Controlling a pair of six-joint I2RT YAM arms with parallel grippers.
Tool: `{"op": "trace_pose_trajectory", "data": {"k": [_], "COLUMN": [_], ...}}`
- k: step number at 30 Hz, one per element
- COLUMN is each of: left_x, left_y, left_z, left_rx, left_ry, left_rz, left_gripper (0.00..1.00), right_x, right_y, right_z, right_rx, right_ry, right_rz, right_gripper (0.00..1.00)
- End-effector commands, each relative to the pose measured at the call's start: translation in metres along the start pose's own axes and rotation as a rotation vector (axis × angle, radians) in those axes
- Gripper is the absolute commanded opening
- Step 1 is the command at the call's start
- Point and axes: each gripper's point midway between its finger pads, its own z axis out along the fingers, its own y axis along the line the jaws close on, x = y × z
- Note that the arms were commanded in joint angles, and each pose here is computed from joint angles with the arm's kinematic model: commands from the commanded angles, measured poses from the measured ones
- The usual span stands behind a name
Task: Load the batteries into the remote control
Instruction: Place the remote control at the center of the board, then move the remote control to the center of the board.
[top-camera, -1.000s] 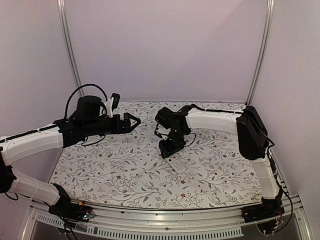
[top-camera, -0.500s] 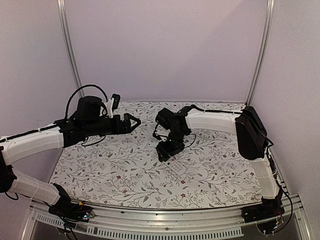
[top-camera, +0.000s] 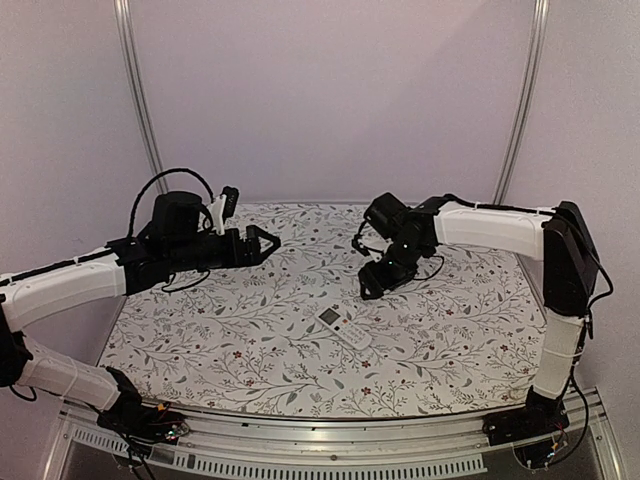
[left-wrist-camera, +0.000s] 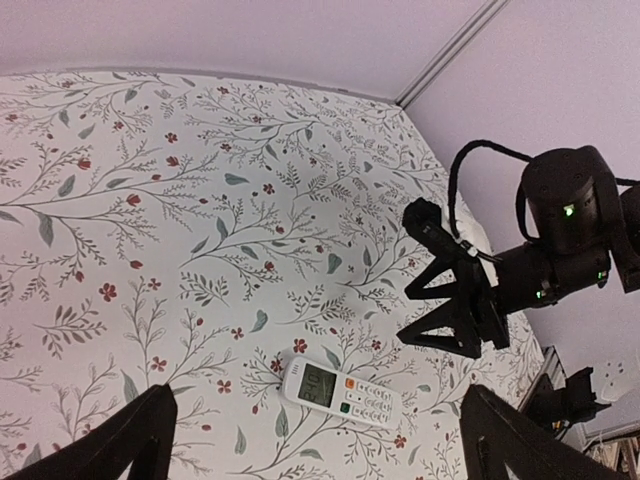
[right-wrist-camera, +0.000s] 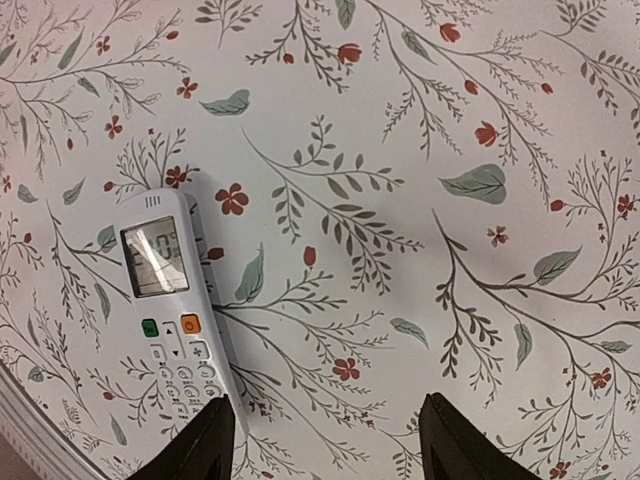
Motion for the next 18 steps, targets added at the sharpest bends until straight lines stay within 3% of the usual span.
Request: {"op": "trace_pose_trajectory", "data": {"k": [1,9,18], "left_x": [-0.002,0.002,0.002], "left_y": [0.007,0.006,0.005], "left_z": [-0.002,0.001,-0.002], "left_rx": [-0.019,-0.016,-0.013], "left_ry": [-0.012,0.006,0.000], "left_rz": [0.001,0.002,0.004], "left_gripper": [1.00,1.00,1.00], "right_x": [0.015,0.037,0.057], "right_y": [-0.015,-0.026,-0.009], "right_z": [0.013,0.035,0.057], "right_rx": [0.095,0.198,0.168], "right_ry": [0.024,0.081,0.149], "right_rz": [-0.041,-0.067,-0.134], "right_gripper": [0.63,0.64,0.64]}}
